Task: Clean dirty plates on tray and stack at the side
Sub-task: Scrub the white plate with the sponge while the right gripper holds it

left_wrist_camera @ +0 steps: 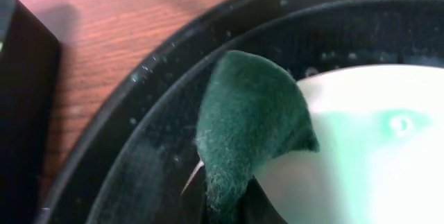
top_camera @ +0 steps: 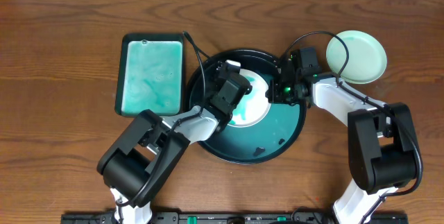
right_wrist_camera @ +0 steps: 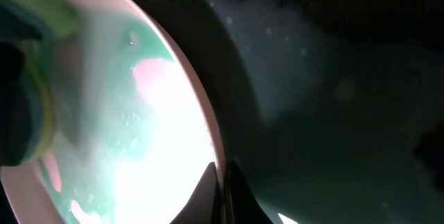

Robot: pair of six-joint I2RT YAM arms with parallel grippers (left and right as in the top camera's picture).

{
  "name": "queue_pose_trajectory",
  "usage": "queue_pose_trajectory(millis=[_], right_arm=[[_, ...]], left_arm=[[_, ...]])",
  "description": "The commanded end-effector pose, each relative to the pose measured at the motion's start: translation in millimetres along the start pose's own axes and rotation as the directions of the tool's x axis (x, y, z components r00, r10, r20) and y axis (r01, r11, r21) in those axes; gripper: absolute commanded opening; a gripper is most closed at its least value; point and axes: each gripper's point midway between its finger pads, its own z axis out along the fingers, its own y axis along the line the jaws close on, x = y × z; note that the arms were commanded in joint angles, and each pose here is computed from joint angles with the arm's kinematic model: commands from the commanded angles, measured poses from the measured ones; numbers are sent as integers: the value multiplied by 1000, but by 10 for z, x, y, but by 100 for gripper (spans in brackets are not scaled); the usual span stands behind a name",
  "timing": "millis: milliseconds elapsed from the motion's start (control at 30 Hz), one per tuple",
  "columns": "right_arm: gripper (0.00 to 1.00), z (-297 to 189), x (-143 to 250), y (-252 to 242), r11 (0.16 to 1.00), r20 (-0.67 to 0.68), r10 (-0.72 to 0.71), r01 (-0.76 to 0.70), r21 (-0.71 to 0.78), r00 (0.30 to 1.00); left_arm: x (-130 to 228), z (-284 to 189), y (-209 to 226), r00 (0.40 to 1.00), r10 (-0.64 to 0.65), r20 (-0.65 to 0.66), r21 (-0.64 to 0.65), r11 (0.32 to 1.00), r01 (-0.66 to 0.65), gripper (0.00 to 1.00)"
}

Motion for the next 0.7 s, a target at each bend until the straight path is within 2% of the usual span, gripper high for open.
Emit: queue_pose_trajectory(millis=[0, 67, 133, 200, 233, 333, 433, 567, 667], right_arm=[[1, 137, 167, -65, 999, -58, 19, -17, 32, 998], [1, 137, 168, -65, 999, -58, 19, -17, 33, 998], [1, 137, 161, -64, 999, -55, 18, -16, 32, 998], [1, 137, 156, -63, 999, -53, 17, -15, 32, 998], [1, 137, 153, -62, 999, -52, 17, -15, 31, 999], [1, 138, 152, -61, 999, -52, 16, -15, 31, 999], [1, 137, 153, -62, 999, -52, 17, -15, 31, 998], [1, 137, 156, -62, 999, -53, 17, -15, 31, 998], [1, 137, 158, -63, 999, -54, 17, -16, 32, 998]], left_arm=[[-262, -152, -6, 993, -114, 36, 92, 990, 110, 7], [-284, -271, -388, 976, -213, -37, 317, 924, 213, 7], [-269, -401, -720, 946, -289, -147, 483, 814, 323, 7], [-192, -478, -942, 911, -326, -252, 552, 725, 412, 7], [-134, -477, -992, 900, -331, -285, 553, 710, 436, 7], [93, -391, -1028, 893, -304, -332, 520, 731, 443, 7], [293, -266, -925, 889, -291, -353, 447, 783, 433, 7], [447, -132, -653, 930, -204, -306, 345, 887, 308, 7], [492, -72, -487, 950, -143, -277, 289, 931, 224, 7]])
